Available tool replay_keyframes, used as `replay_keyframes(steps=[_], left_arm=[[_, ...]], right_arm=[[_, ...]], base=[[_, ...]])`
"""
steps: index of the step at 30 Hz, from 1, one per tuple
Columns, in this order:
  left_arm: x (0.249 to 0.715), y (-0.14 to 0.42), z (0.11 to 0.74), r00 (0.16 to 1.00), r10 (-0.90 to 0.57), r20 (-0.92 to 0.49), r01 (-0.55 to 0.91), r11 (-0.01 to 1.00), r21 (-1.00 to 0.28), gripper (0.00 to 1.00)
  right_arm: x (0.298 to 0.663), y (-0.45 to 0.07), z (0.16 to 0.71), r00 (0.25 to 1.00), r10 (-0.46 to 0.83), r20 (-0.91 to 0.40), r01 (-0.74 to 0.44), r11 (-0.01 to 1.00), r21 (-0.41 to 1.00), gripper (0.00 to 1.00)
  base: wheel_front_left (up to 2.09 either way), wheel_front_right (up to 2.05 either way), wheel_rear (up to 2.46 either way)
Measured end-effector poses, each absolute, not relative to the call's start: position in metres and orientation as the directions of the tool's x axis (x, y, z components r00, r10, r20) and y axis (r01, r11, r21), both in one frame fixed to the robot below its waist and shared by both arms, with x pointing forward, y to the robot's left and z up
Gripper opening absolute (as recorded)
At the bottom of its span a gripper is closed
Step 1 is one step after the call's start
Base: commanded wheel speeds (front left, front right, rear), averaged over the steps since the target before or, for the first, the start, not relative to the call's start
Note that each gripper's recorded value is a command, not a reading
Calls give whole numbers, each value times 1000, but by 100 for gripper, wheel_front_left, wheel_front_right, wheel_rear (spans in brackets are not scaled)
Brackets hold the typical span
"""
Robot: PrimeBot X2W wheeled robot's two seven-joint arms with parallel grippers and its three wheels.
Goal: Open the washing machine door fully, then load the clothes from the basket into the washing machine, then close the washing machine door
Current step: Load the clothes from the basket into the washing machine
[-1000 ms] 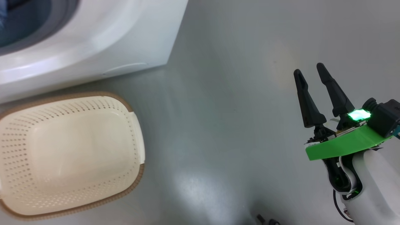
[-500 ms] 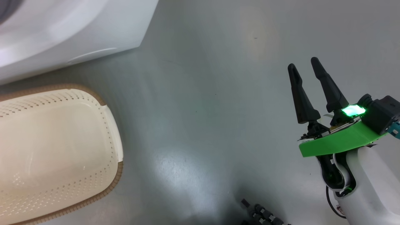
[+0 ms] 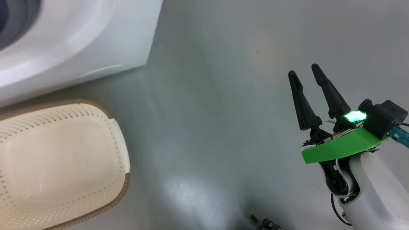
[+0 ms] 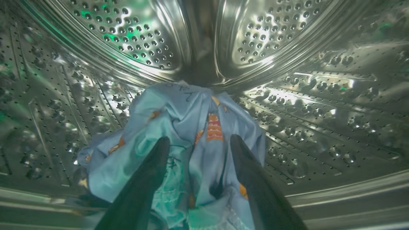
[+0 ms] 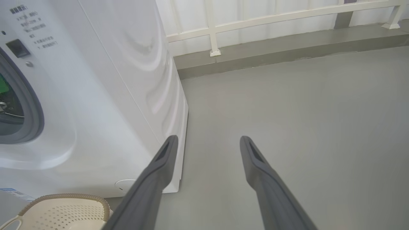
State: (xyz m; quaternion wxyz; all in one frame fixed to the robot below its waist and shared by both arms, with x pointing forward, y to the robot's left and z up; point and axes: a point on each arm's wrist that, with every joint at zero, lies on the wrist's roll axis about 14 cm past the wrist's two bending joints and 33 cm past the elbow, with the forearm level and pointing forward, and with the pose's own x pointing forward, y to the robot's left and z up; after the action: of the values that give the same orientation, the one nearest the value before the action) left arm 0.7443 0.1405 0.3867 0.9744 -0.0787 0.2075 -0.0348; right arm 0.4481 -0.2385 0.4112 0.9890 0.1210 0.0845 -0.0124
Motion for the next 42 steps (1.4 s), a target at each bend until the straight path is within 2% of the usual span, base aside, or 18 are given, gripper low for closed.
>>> replay_keyframes(steps=[12, 25, 29, 42], left_arm=[[702, 146, 424, 951, -121, -284, 60, 975, -213, 100], [615, 137, 459, 967, -178, -181, 134, 963, -232, 100], [592, 138, 482, 975, -198, -104, 168, 955, -244, 100], [499, 177, 504, 993, -117, 8, 116, 972, -205, 100]], right_arm=[[441, -234, 455, 998, 12, -70, 6, 969, 247, 100], [417, -218, 499, 997, 67, 32, -73, 964, 255, 100], [411, -210, 508, 994, 88, 57, -100, 959, 265, 100], [397, -191, 536, 981, 142, 135, -175, 945, 276, 100]], base=[[0, 0, 0], [0, 0, 0], [0, 0, 0], [0, 0, 0]])
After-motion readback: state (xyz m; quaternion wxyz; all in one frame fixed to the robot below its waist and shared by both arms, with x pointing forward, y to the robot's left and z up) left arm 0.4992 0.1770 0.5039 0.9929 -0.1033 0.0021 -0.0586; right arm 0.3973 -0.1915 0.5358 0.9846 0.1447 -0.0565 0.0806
